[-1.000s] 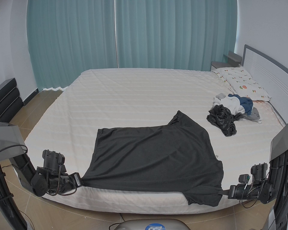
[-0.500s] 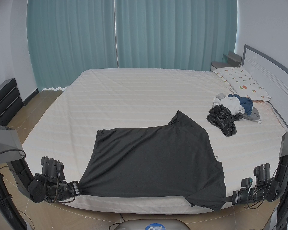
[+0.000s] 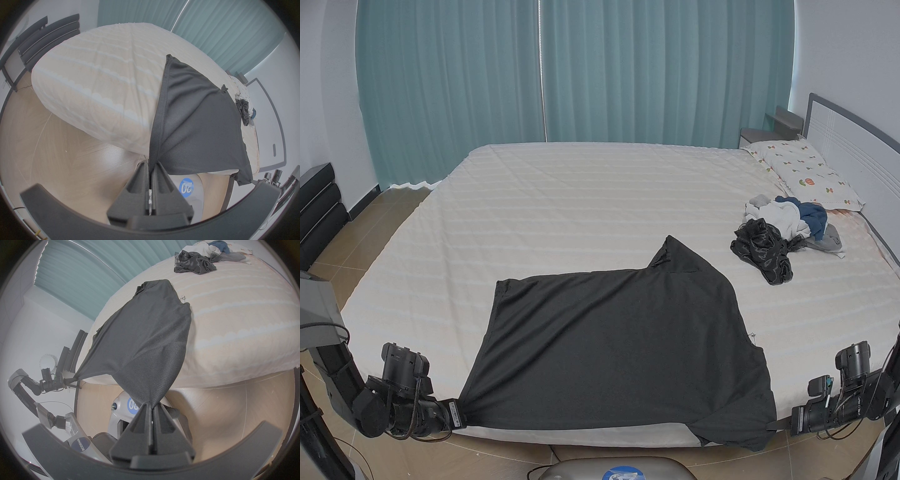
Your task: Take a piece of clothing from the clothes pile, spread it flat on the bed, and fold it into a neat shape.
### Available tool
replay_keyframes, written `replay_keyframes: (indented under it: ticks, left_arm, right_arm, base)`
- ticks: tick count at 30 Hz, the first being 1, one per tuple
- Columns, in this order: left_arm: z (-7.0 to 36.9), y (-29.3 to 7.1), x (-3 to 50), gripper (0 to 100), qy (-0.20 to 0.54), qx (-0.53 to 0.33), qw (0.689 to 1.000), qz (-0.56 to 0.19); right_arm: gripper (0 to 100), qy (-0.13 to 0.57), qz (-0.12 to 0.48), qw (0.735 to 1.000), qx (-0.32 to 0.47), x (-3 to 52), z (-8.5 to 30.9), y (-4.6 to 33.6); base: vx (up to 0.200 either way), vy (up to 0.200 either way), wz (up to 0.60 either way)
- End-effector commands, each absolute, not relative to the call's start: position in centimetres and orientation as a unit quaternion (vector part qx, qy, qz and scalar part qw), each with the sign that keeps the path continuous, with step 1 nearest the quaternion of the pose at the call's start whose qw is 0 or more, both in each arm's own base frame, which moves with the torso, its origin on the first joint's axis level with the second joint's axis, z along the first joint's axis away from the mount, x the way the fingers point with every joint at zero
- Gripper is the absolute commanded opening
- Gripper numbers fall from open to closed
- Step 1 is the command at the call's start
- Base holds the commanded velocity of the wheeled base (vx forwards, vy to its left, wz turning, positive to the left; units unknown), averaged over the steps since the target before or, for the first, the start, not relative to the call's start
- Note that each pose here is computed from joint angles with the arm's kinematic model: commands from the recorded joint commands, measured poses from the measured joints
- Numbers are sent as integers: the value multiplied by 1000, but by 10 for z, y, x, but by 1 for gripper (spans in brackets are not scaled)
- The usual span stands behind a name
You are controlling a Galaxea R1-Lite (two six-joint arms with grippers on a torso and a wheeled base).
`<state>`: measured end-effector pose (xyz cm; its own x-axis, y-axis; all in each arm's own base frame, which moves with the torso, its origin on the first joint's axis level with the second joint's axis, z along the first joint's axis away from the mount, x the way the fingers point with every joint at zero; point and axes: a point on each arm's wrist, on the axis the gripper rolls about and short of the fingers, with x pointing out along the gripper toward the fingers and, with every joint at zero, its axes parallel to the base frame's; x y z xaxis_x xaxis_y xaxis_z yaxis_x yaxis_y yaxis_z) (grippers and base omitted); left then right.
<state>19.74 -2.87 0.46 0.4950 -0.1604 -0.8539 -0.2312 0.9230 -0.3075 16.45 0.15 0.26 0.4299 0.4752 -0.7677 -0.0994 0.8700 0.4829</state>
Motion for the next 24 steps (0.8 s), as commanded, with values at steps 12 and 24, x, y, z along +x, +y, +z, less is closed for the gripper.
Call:
replay_keyframes:
  ticks: [12,24]
  left_arm:
    - [10,-32,164,0,519,-164,839,7]
    - [40,-37,208,0,420,-216,881,11]
  right_arm:
    - [0,477,186,841,177,150,24,3]
    - [0,389,180,881,199,198,47,-2]
  base:
    - [0,0,0]
    - [0,0,0]
